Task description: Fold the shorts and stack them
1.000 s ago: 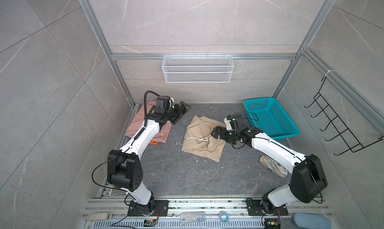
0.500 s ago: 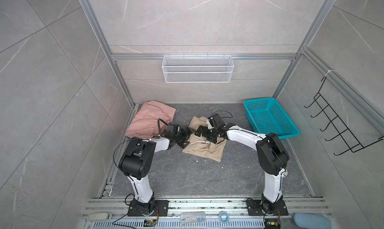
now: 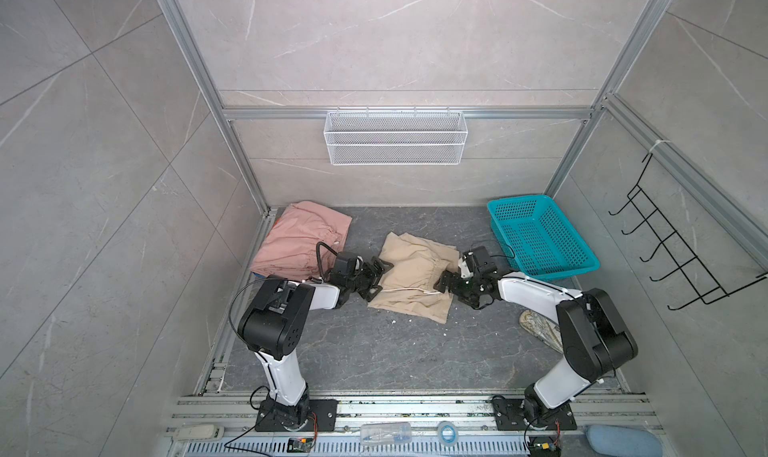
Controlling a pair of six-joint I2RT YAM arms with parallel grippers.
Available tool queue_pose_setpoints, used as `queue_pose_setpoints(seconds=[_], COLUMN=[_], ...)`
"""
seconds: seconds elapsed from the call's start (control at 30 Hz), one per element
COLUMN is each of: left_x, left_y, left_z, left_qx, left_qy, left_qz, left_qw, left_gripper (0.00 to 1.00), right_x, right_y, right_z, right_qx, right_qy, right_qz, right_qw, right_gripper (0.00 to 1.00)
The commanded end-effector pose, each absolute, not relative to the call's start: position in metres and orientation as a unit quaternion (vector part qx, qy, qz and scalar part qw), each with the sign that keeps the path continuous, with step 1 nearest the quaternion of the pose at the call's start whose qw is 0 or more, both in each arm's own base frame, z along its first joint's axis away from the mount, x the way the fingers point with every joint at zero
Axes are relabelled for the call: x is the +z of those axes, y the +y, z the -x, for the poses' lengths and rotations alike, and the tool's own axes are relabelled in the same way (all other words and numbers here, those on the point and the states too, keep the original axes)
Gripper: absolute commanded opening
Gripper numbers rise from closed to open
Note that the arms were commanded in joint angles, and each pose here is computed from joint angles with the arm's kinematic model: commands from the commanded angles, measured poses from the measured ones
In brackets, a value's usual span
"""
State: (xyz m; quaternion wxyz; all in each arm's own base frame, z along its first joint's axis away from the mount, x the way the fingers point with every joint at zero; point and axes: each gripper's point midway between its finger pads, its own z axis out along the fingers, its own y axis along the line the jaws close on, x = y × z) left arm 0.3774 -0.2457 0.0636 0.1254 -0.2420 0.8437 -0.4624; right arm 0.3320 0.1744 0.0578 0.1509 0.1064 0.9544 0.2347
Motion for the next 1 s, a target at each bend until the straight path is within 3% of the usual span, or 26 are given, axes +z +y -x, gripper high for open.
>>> queue_pose_setpoints(seconds=[0.0,0.13,0.23,0.4,0.77,0.87,0.97], left_x=[0.087,0.128,0.123,0.084,0.038,0.029,0.022], left_y=[-0.237,-0.222,-0.216,-0.228,-0.246,-0.248,-0.248], left_z=[-0.374,-0.393,-0.403,-0.407,-0.395,-0.391,-0.387], left_qx=[-0.386,-0.297,-0.254,-0.256,-0.265,-0.263,-0.264], left_qy=[0.896,0.933,0.952,0.963,0.963,0.964,0.963], left_qz=[0.163,0.06,0.018,-0.018,-0.049,-0.049,-0.048], left_qw=[0.147,0.194,0.173,0.082,0.013,0.001,-0.011], left_gripper=[1.0,0.99,0.99,0.99,0.92,0.83,0.52], right_x=[0.091,0.115,0.115,0.112,0.105,0.104,0.104], right_y=[0.164,0.161,0.163,0.168,0.162,0.163,0.162], right_z=[-0.325,-0.329,-0.332,-0.331,-0.327,-0.327,-0.327], right_qx=[0.214,0.205,0.205,0.221,0.215,0.218,0.22], right_qy=[0.957,0.957,0.957,0.954,0.956,0.956,0.955], right_qz=[-0.07,-0.053,-0.051,-0.055,-0.06,-0.063,-0.065], right_qw=[0.183,0.199,0.199,0.193,0.189,0.189,0.189], right_gripper=[0.99,0.99,0.99,0.99,0.99,0.99,0.99])
